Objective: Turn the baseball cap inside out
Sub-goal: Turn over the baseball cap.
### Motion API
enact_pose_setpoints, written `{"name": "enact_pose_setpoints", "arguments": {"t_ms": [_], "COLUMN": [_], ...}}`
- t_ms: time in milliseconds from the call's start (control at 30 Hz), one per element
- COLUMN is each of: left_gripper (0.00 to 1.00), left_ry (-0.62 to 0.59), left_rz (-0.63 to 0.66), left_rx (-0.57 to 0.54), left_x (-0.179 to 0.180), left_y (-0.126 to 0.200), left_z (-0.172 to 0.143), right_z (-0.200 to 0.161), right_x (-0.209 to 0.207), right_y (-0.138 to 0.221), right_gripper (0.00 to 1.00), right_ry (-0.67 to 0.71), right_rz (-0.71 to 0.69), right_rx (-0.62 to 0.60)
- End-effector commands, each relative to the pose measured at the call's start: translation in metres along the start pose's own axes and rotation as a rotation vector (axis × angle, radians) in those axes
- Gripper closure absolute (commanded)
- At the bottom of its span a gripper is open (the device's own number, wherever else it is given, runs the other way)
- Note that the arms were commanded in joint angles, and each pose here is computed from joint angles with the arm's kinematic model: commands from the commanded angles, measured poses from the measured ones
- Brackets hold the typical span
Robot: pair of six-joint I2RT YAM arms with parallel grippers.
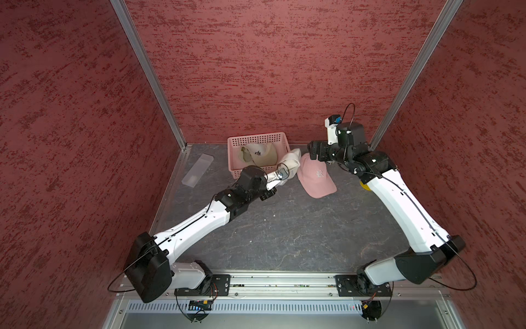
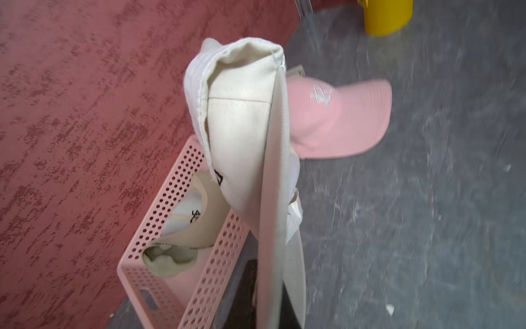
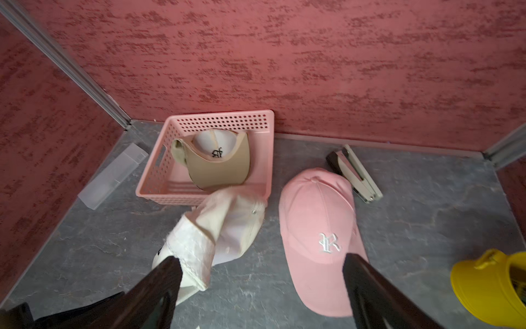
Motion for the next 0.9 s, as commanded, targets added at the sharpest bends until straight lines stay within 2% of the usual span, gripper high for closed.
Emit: {"name": "enact_pose_setpoints", "arguments": {"t_ms": [0,100,233,400,533,700,867], "left_gripper": [1.00,1.00,1.00,1.00,1.00,1.00,1.00], "left_ry": [-0.263,-0.433,-0.601,-0.738,-0.778,-0.806,-0.813], "left_rz": [0.255,0.280,0.343,0.353,0.352,0.347,0.354], "left_rx": [0.002,-0.046,-0.022,-0.025,-0.011,0.002,-0.011], "left_x": [0.021,-0.002,-0.015,-0.030,-0.037,-0.042,-0.044], "left_y": [0.028,0.041,0.044,0.043,0.038,0.036,0.041], "left_z": [0.002,-0.004,-0.008,-0.004,-0.003,-0.003,0.002], "right_z": [-0.025,-0.041,-0.056,-0.072,-0.091,-0.109,-0.115], "right_x": [0.000,0.017,0.053,0.090,0.115,0.132,0.123], "right_y": [0.009,0.000,-0.007,-0.023,-0.038,-0.057,-0.078], "right_gripper": [0.10,0.14,0.16,0.15,0.13,0.13,0.19], "right_ry": [0.089,0.130,0.225,0.355,0.443,0.475,0.490], "right_rz": [0.017,0.121,0.219,0.212,0.210,0.223,0.100], "right_rx": [0.138,0.228,0.290,0.371,0.432,0.489,0.552]}}
Point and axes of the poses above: each gripper's point midway between its finger pads, its own y axis back along the fingers, its own x axis along the line the jaws close on, z = x × y, the point moved 2 cm from there along y, back along the fingers, and after that the axes turned 3 degrees about y, right-handed, at the moved point
